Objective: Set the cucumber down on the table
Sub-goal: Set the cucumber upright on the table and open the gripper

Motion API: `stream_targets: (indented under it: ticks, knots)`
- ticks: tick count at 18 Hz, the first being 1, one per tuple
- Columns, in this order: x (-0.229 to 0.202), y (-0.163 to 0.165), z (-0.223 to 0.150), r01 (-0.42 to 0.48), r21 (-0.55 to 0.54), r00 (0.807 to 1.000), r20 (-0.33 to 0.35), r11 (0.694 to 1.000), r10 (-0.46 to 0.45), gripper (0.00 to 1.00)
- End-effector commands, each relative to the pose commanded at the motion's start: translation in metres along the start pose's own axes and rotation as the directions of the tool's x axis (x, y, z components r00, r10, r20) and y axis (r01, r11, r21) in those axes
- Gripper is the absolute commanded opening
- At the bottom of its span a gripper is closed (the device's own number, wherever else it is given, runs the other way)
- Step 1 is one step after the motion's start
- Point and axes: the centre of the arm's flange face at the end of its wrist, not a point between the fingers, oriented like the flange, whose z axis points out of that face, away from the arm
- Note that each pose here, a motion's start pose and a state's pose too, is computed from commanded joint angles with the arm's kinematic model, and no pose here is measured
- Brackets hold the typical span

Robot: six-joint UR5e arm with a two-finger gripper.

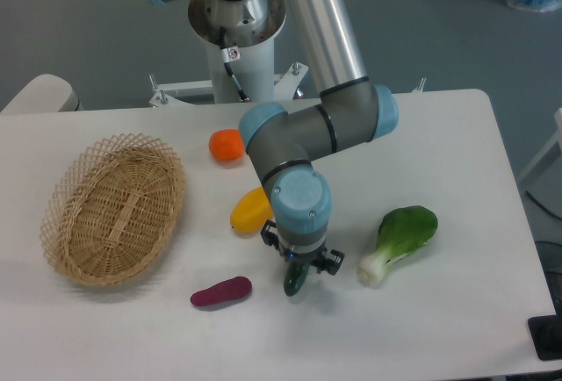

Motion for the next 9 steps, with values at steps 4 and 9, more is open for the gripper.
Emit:
stream_targets:
  ticks: [4, 9]
  knots:
    - [-0.037, 0.011, -0.018, -0.051, 0.025, 0.999, 0.017, 0.998, 0.05, 1.0]
    - [-0.089, -0.009, -0.035, -0.142, 0.066, 0.988, -0.051, 0.988, 0.145, 1.0]
